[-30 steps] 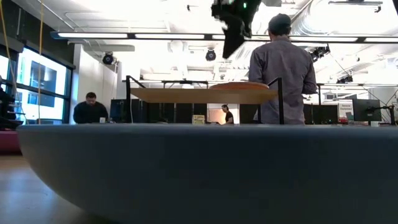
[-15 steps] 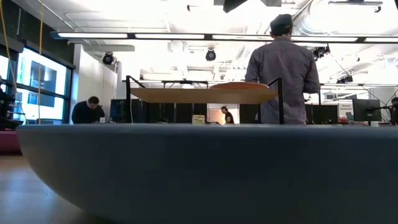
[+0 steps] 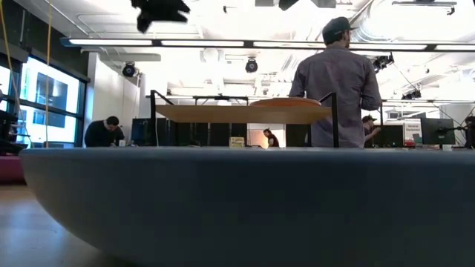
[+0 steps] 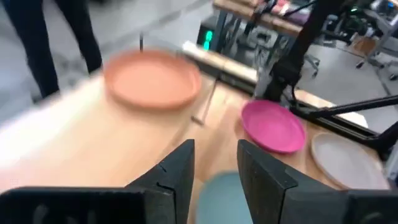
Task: Place and stack plates onto a shelf
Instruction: Stack the light green plate on top of the orange plate on the shelf
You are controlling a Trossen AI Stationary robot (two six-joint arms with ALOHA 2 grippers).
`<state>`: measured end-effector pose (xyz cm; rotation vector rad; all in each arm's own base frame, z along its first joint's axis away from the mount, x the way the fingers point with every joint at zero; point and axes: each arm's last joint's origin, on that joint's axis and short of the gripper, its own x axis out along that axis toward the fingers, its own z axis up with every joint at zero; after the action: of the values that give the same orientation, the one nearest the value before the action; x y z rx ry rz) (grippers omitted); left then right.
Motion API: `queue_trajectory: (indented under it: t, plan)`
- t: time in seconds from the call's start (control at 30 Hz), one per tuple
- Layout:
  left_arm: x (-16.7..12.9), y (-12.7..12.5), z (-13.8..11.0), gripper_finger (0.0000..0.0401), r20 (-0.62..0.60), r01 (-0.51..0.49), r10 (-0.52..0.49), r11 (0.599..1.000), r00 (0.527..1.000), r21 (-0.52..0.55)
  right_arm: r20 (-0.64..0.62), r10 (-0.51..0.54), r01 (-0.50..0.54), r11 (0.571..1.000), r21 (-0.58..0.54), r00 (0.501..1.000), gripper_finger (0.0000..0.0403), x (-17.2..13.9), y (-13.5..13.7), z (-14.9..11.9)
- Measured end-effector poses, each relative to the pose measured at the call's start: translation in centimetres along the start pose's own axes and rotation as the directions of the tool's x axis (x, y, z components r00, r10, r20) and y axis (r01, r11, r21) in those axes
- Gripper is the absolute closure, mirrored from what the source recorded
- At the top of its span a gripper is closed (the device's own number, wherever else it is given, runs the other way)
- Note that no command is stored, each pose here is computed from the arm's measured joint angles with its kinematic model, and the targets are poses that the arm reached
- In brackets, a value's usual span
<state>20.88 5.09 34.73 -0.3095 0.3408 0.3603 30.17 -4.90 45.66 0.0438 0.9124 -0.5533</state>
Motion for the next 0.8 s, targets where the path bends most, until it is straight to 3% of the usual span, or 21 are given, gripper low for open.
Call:
queue_trajectory:
  t: [0.1, 0.27, 0.8]
  plan:
    - [2.2, -0.3, -1.3, 0.0288, -0.122, -0.018, 0.008, 0.996, 0.993, -0.083, -0.044, 0.001, 0.0, 1.0, 0.018, 0.999, 0.0338, -0.2, 0.4, -0.6]
    - [5.3, -1.2, -3.4, 0.0288, -0.276, 0.007, -0.032, 0.996, 0.961, -0.09, -0.093, 0.006, -0.002, 0.999, 0.042, 0.996, 0.0338, -0.5, 1.0, -1.2]
    - [12.7, -1.6, -8.9, 0.0288, -0.505, -0.178, 0.044, 0.959, 0.862, -0.219, -0.085, 0.062, -0.061, 0.998, 0.013, 0.994, 0.0338, -1.4, 1.5, -1.5]
